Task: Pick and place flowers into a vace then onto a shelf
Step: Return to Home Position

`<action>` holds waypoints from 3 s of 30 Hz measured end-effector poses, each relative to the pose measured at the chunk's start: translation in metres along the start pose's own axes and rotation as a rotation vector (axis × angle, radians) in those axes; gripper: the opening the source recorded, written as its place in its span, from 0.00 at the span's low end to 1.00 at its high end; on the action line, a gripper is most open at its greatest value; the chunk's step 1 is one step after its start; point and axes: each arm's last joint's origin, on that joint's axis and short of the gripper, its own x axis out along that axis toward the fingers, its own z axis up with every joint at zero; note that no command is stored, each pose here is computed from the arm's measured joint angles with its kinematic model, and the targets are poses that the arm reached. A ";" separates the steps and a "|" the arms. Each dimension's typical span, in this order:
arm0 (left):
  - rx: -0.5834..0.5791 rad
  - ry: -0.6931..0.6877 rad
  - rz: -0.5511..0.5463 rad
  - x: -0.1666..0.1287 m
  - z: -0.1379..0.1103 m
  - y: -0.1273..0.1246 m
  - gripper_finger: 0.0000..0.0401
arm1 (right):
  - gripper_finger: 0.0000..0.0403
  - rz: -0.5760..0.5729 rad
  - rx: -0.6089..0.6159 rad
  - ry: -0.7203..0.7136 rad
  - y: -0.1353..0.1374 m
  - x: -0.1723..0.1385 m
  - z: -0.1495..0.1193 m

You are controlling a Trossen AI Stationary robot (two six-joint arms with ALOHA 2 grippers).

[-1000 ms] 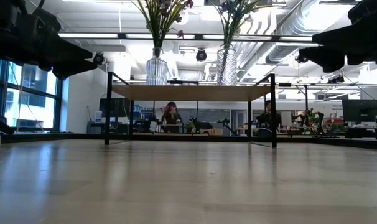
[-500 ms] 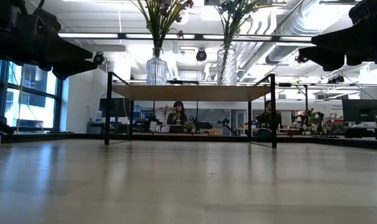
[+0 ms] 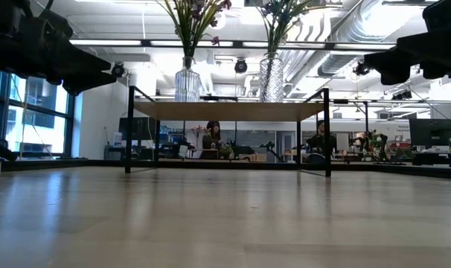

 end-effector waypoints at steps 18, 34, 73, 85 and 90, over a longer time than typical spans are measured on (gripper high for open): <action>0.000 0.000 0.000 0.000 0.000 0.000 0.77 | 0.81 -0.034 0.096 0.012 -0.013 0.000 -0.002; 0.000 0.000 0.000 0.000 0.000 0.000 0.77 | 0.81 -0.018 0.098 0.027 -0.011 0.001 -0.004; 0.000 0.000 0.000 0.000 0.000 0.000 0.77 | 0.81 -0.018 0.098 0.029 -0.011 0.001 -0.004; 0.000 0.000 0.000 0.000 0.000 0.000 0.77 | 0.81 -0.018 0.098 0.030 -0.011 0.001 -0.004; 0.000 0.000 0.000 0.000 0.000 0.000 0.77 | 0.81 -0.018 0.098 0.029 -0.011 0.001 -0.004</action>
